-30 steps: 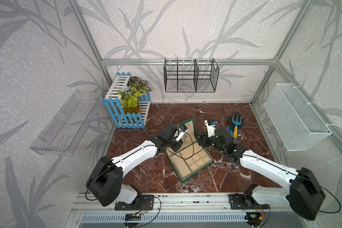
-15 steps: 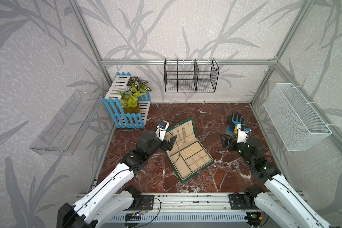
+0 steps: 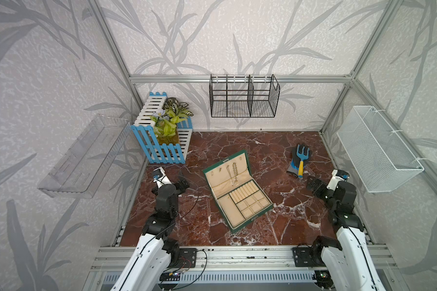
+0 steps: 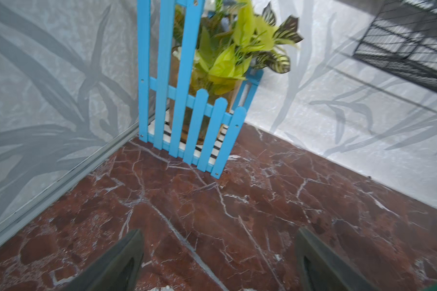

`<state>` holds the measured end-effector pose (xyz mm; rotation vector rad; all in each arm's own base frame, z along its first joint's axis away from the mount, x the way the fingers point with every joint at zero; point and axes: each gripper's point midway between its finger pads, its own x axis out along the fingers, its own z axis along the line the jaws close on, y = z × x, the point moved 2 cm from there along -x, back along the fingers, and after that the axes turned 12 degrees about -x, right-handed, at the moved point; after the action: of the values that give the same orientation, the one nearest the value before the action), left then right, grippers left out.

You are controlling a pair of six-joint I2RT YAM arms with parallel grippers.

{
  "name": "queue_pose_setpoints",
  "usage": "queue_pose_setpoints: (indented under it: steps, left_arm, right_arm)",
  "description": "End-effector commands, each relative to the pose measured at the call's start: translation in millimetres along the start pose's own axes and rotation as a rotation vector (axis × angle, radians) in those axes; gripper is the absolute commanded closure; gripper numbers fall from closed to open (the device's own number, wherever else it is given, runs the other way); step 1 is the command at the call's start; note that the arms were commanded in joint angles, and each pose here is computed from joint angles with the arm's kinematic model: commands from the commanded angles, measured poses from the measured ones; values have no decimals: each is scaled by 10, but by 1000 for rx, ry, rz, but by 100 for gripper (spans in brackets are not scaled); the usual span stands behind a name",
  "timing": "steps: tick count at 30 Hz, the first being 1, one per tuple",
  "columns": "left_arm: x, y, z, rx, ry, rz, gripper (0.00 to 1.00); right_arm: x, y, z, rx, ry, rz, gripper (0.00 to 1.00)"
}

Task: Put jewelry chain into jewelry box
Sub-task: Reset both arms

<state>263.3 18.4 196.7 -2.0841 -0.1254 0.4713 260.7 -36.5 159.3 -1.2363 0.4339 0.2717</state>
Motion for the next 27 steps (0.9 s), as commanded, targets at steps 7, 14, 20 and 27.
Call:
queue_pose_setpoints:
  steps: [7, 14, 20, 27]
  left_arm:
    - [464, -33, 579, -66, -94, -126, 0]
    - [676, 77, 385, 114, 87, -210, 0]
    - [892, 514, -147, 380, 353, -96, 0]
    - [1061, 460, -48, 353, 199, -90, 0]
  right_arm:
    - [279, 4, -171, -130, 52, -134, 1]
    - [722, 43, -71, -230, -15, -110, 1]
    - [1011, -34, 308, -418, -123, -180, 1]
    - [1329, 127, 294, -445, -81, -70, 1]
